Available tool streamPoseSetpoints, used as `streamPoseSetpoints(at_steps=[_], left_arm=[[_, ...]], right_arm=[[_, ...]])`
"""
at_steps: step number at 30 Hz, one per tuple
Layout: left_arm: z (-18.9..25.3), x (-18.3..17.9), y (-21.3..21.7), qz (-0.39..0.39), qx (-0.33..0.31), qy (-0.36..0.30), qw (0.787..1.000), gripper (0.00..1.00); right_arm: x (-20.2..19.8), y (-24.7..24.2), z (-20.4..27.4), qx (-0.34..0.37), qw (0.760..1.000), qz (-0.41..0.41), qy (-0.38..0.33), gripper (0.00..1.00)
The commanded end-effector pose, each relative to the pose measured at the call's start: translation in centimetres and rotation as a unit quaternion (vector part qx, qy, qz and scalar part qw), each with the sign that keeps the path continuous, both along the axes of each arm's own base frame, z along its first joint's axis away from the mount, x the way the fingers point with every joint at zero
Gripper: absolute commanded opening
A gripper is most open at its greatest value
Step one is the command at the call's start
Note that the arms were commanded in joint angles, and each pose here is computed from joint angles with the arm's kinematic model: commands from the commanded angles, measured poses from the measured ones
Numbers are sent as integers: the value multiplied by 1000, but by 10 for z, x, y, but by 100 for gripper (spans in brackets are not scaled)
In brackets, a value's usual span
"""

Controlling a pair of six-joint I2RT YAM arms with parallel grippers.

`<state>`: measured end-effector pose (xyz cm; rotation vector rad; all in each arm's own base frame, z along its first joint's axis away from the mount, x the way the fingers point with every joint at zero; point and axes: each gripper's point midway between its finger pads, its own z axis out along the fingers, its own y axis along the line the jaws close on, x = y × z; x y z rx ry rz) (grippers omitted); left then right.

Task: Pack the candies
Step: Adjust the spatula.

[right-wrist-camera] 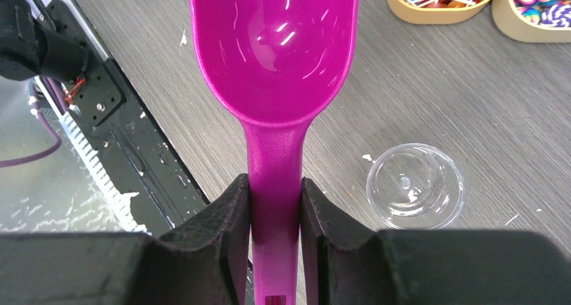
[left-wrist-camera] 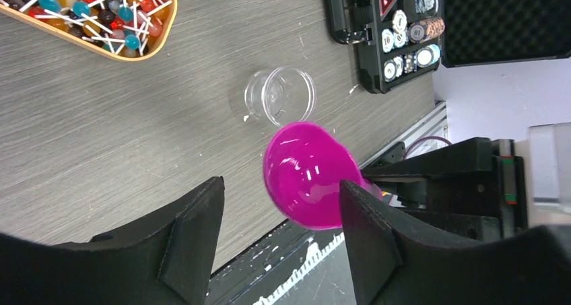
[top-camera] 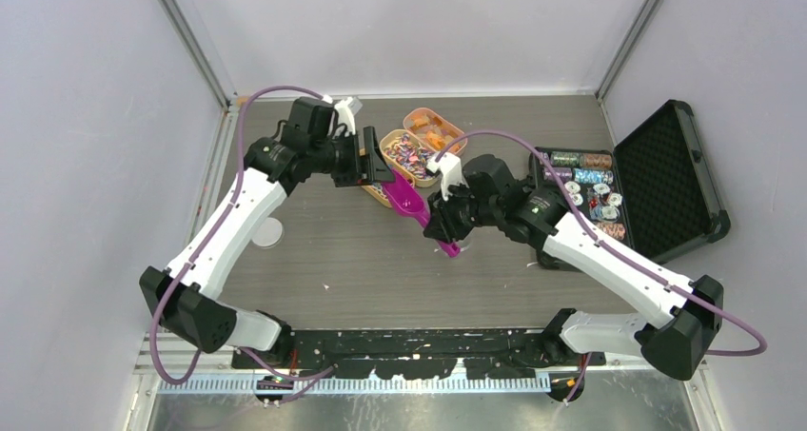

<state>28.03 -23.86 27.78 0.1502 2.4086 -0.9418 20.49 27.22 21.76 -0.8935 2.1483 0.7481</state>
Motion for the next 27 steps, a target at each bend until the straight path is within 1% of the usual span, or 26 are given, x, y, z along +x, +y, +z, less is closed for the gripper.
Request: streamPoseSetpoints(at_steps=[1, 4, 6, 8, 12, 15, 16, 17, 18, 20, 21, 22, 24, 26, 27], left_arm=[[6, -5, -4, -18, -28, 15, 999, 64], [3, -7, -5, -16, -40, 22, 999, 59], [2, -8, -4, -12, -46, 25, 999, 52], [0, -10, -4, -12, -51, 31, 998, 47], [-11, -17, 0, -12, -46, 46, 998, 46], [-14, -20, 3, -11, -48, 52, 997, 41], [-15, -21, 4, -11, -50, 53, 997, 33], [-15, -22, 6, -9, -52, 53, 997, 28], [-14, -22, 7, -8, -55, 53, 997, 17], [-12, -23, 10, -3, -69, 55, 996, 1], [-12, -22, 12, 3, -79, 61, 995, 0], [-12, -23, 14, 10, -93, 70, 993, 0], [-13, -22, 17, 29, -132, 88, 987, 0], [-10, -21, 20, 44, -183, 110, 976, 0], [-9, -21, 22, 52, -209, 123, 969, 0]], right_arm=[[-6, 11, 9, 25, 998, 54, -37, 1], [-9, 11, 5, 24, 995, 78, -51, 1], [-8, 11, 6, 28, 994, 82, -65, 1], [-6, 11, 9, 32, 993, 80, -77, 1], [-7, 14, 17, 48, 990, 90, -94, 1], [-11, 16, 17, 60, 988, 102, -102, 1], [-14, 16, 15, 64, 986, 114, -103, 2], [-15, 17, 14, 65, 985, 119, -106, 2], [-15, 17, 13, 66, 984, 119, -111, 2], [-11, 15, 13, 65, 984, 112, -121, 3], [-9, 15, 14, 66, 984, 108, -128, 6], [-6, 15, 16, 66, 984, 102, -133, 11], [0, 17, 27, 83, 981, 86, -151, 27], [5, 18, 37, 109, 977, 68, -170, 45], [7, 19, 44, 126, 974, 58, -181, 50]])
